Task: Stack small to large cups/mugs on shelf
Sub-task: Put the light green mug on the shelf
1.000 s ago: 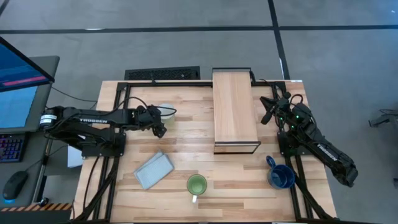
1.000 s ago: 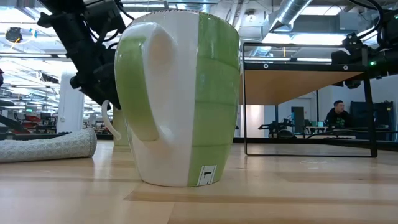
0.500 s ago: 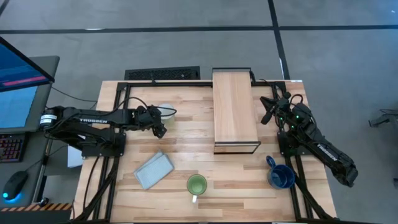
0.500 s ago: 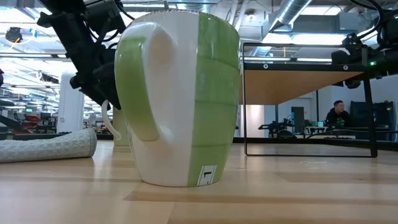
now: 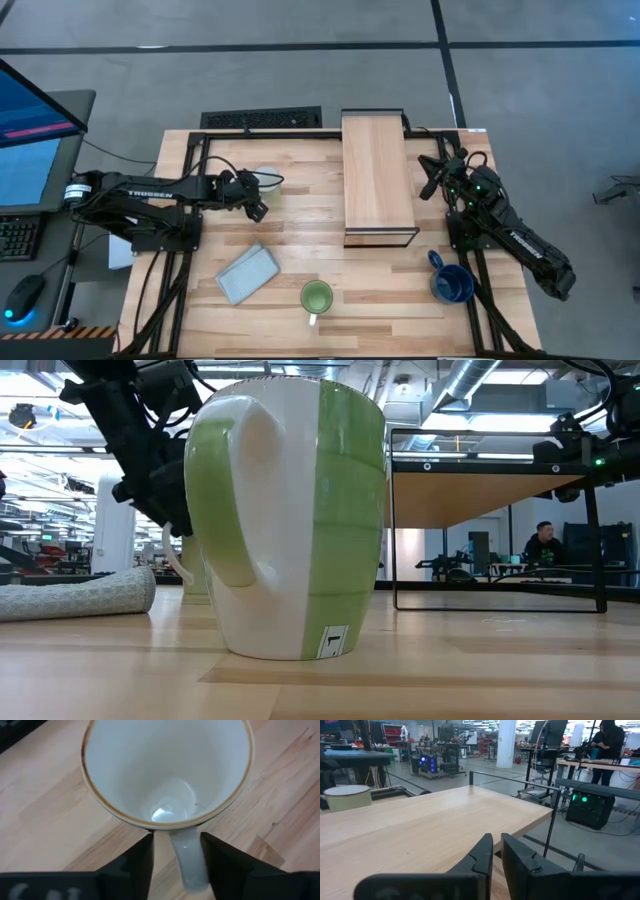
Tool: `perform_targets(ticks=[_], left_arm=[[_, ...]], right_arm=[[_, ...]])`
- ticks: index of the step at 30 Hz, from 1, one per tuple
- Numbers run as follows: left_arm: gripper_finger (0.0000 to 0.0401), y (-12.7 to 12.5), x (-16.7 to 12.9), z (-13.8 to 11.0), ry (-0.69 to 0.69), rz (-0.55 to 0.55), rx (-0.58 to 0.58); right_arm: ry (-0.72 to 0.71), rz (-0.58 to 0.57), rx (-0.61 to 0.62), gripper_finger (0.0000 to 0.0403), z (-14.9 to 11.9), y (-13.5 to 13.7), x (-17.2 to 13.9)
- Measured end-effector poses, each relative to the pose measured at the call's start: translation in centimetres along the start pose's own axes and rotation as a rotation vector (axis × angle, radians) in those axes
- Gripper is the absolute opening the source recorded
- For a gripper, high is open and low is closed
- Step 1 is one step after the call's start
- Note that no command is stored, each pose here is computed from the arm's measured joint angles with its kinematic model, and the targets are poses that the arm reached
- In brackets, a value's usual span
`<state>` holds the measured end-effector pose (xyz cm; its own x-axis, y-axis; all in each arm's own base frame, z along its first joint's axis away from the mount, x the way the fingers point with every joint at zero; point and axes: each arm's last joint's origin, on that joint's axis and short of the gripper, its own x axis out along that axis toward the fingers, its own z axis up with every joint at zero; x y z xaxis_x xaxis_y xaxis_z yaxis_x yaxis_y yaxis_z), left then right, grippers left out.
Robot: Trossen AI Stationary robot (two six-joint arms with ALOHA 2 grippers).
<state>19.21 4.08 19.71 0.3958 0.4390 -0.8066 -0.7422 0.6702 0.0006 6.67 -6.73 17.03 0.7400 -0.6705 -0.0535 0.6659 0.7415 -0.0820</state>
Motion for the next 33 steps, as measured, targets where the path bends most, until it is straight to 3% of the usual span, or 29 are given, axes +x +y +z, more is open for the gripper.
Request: perform_targets(ticks=[12, 25, 33], left_arm=[[0.0045, 0.0, 0.0, 0.0, -0.005, 0.009, 0.045], [0.0043, -0.1, 0.0, 0.3, -0.034, 0.002, 0.136], [0.0043, -0.3, -0.9, 2.4, -0.102, -0.024, 0.2]], right_arm=[[0.0, 0.0, 0.0, 0.006, 0.0, 0.0, 0.0], [0.0, 0.0, 0.0, 0.006, 0.0, 0.0, 0.0], [0.0, 0.0, 0.0, 0.006, 0.0, 0.0, 0.0]])
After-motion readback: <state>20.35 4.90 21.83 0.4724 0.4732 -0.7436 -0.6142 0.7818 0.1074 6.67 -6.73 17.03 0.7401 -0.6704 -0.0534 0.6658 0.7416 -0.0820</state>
